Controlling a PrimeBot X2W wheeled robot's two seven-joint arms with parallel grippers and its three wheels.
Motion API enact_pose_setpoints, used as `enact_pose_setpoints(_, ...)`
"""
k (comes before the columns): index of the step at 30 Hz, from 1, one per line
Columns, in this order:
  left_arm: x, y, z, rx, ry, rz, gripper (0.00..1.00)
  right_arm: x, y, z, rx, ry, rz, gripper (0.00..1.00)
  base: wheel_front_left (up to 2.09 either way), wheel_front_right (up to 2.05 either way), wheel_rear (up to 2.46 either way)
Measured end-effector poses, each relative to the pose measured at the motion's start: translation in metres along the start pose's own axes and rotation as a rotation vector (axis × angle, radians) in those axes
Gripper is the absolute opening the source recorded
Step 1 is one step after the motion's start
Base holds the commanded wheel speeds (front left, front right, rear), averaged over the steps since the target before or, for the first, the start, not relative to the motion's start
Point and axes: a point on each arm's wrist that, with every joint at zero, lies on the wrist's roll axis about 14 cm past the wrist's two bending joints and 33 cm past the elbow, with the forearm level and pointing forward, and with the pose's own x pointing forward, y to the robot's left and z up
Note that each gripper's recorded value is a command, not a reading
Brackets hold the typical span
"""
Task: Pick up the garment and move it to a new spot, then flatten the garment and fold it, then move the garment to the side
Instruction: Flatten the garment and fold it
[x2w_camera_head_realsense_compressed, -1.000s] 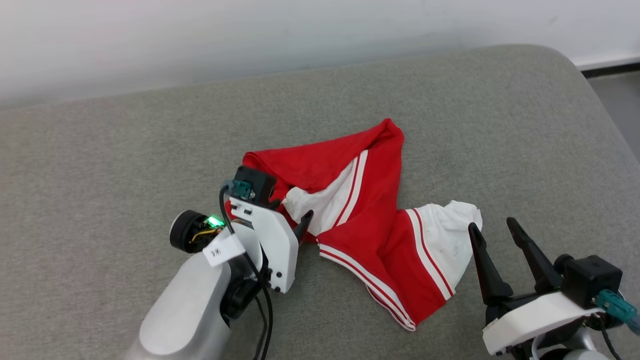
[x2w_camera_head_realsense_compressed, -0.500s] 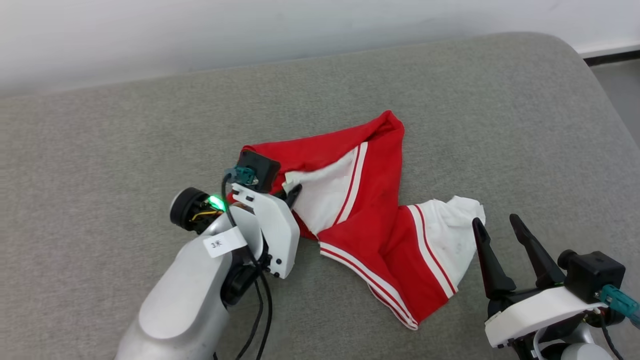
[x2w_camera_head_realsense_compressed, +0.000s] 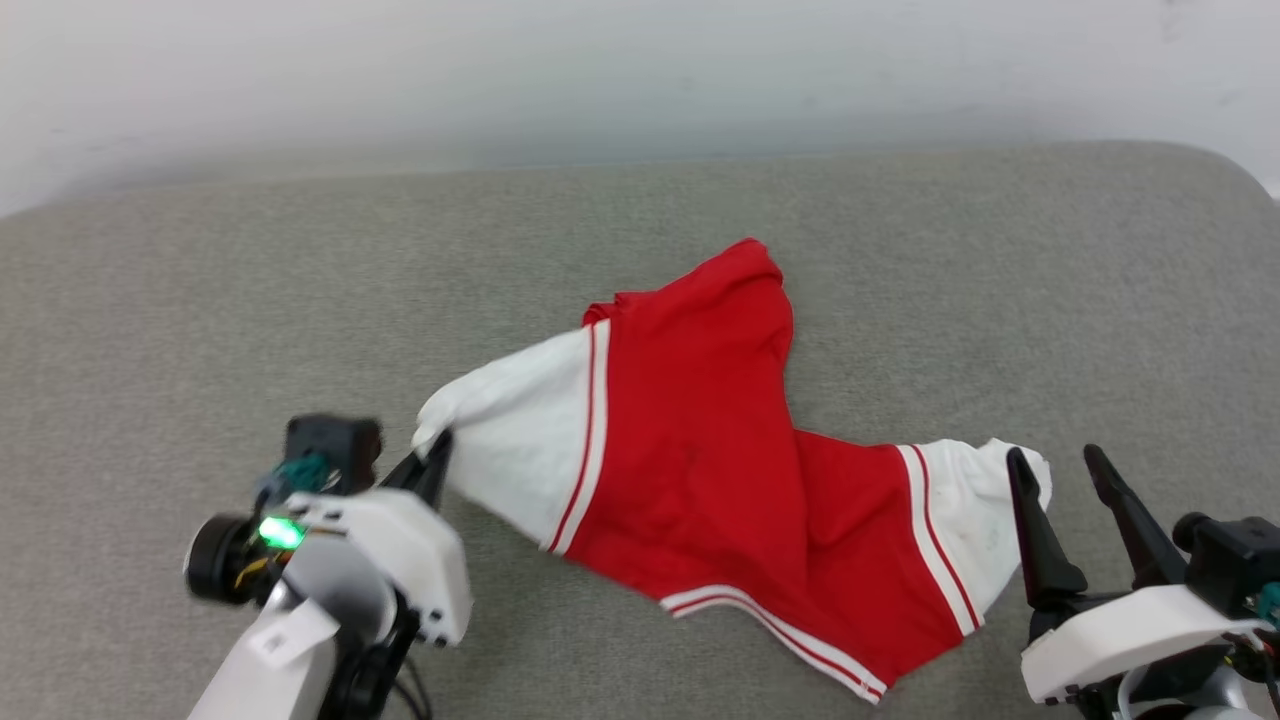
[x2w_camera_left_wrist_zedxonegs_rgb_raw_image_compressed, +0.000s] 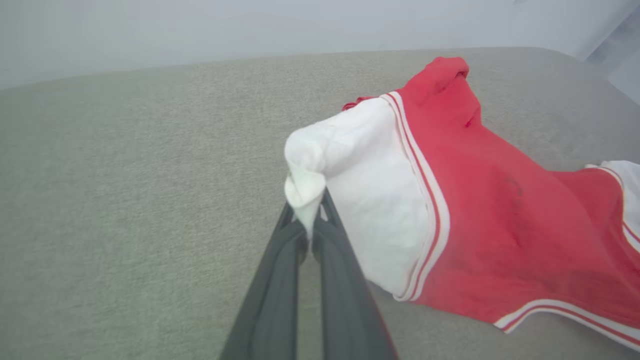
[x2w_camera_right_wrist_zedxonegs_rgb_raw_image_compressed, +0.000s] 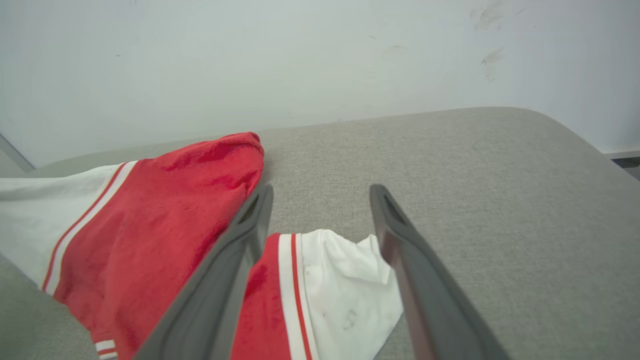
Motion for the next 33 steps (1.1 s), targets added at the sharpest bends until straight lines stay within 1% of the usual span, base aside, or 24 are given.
enact_pose_setpoints(4,-0.034,0.027,-0.014,-0.057,0.010,0.117,0.00,0.000,0.004,0.008,-0.014,-0.019,0.013,1.00,0.00,0.00,0.00)
enact_pose_setpoints(11,-0.087,0.053,-0.060,-0.174,0.102,0.267,0.00,-0.005,0.012,0.015,-0.023,-0.021,0.039,1.00,0.00,0.00,0.00)
enact_pose_setpoints(15,-0.098,0.060,-0.089,-0.231,0.162,0.315,0.00,-0.007,0.015,0.016,-0.023,-0.018,0.047,1.00,0.00,0.00,0.00)
enact_pose_setpoints(21,-0.092,0.057,-0.116,-0.272,0.213,0.306,0.00,-0.012,0.012,0.015,-0.017,-0.008,0.036,1.00,0.00,0.00,0.00)
enact_pose_setpoints(22,-0.088,0.057,-0.115,-0.274,0.205,0.302,0.21,-0.013,0.010,0.016,-0.017,-0.008,0.031,1.00,0.00,0.00,0.00)
enact_pose_setpoints(23,-0.085,0.057,-0.114,-0.273,0.193,0.302,0.64,-0.013,0.008,0.016,-0.018,-0.010,0.026,1.00,0.00,0.00,0.00)
enact_pose_setpoints(24,-0.082,0.057,-0.111,-0.272,0.179,0.302,1.00,-0.014,0.006,0.018,-0.019,-0.011,0.020,1.00,0.00,0.00,0.00)
enact_pose_setpoints(27,-0.075,0.063,-0.094,-0.241,0.095,0.312,1.00,-0.016,0.001,0.019,-0.021,-0.010,0.005,1.00,0.00,0.00,0.00)
enact_pose_setpoints(30,-0.071,0.072,-0.070,-0.184,-0.015,0.331,1.00,-0.019,-0.006,0.019,-0.029,0.005,-0.017,1.00,0.00,0.00,0.00)
enact_pose_setpoints(33,-0.069,0.074,-0.051,-0.144,-0.102,0.325,1.00,-0.022,-0.018,0.012,-0.030,0.047,-0.052,1.00,0.00,0.00,0.00)
